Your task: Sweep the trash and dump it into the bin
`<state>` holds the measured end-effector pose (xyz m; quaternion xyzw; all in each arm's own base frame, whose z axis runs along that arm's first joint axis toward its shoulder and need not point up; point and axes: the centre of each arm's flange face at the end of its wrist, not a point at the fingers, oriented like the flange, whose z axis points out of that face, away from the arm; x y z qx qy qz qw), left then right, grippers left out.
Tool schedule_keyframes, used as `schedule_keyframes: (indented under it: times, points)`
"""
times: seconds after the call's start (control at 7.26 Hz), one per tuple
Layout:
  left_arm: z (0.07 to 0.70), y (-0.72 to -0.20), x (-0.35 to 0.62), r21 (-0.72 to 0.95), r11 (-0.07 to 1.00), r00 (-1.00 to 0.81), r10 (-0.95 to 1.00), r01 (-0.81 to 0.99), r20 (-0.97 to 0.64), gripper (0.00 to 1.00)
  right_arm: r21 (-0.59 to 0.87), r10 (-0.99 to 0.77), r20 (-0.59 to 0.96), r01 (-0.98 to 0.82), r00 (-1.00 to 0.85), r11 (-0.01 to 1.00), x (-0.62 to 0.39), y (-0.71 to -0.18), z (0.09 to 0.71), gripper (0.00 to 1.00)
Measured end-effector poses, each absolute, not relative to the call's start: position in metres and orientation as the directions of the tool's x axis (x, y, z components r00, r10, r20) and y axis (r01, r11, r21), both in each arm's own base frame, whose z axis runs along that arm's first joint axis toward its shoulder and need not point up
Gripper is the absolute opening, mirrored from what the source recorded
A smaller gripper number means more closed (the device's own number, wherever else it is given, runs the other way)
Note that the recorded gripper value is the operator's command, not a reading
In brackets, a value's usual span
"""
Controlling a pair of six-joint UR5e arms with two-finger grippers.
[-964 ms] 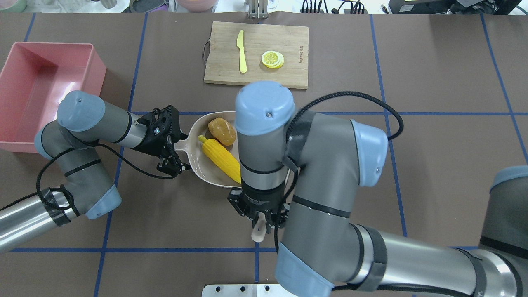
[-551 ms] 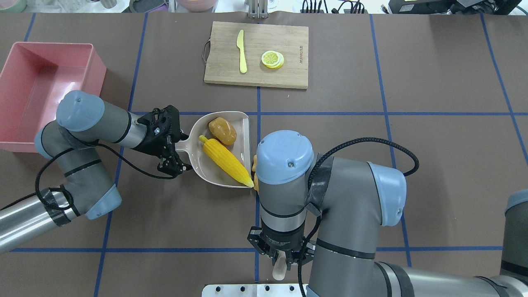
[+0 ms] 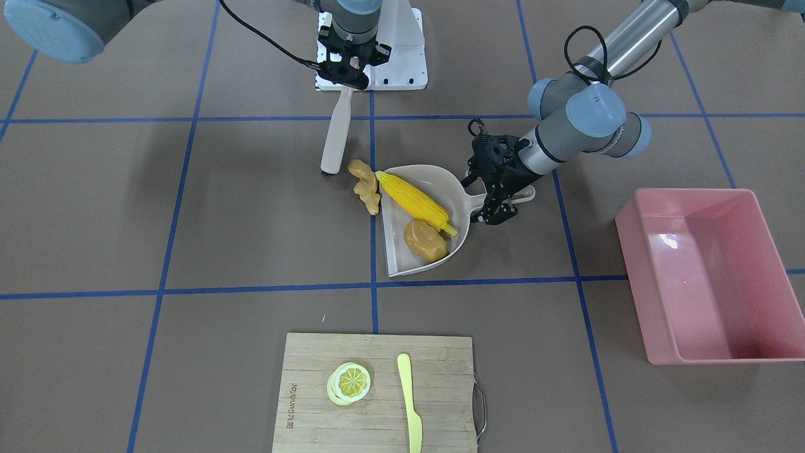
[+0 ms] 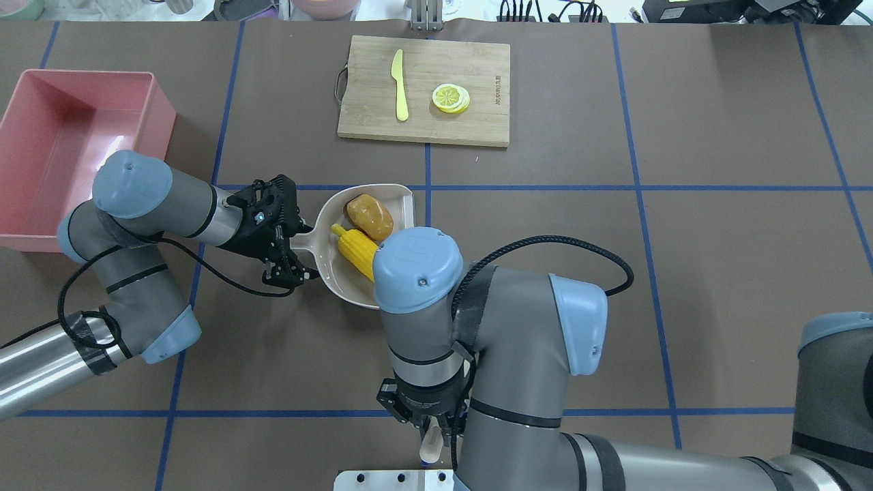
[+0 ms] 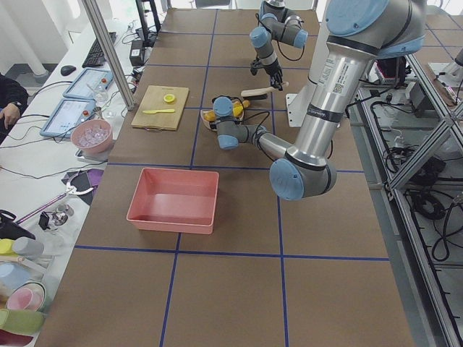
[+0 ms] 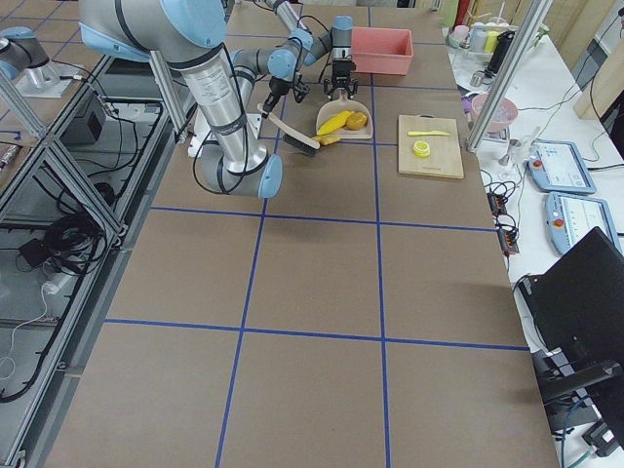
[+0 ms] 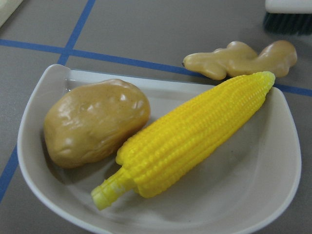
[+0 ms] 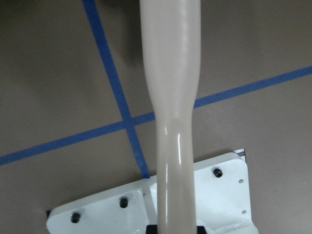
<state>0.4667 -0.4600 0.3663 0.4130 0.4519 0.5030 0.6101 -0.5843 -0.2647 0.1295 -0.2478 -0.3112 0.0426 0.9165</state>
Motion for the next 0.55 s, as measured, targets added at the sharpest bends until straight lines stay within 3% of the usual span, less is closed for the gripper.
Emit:
schedule_keyframes:
  times: [0.55]
  points:
    - [0.366,-0.46,0.467,0.959,0.15,0.085,0.988,-0.242,-0.133,0.81,-0.481,0.268,0.565,0.048,0.78,0.876,-0.618,-0.317,0.087,0.0]
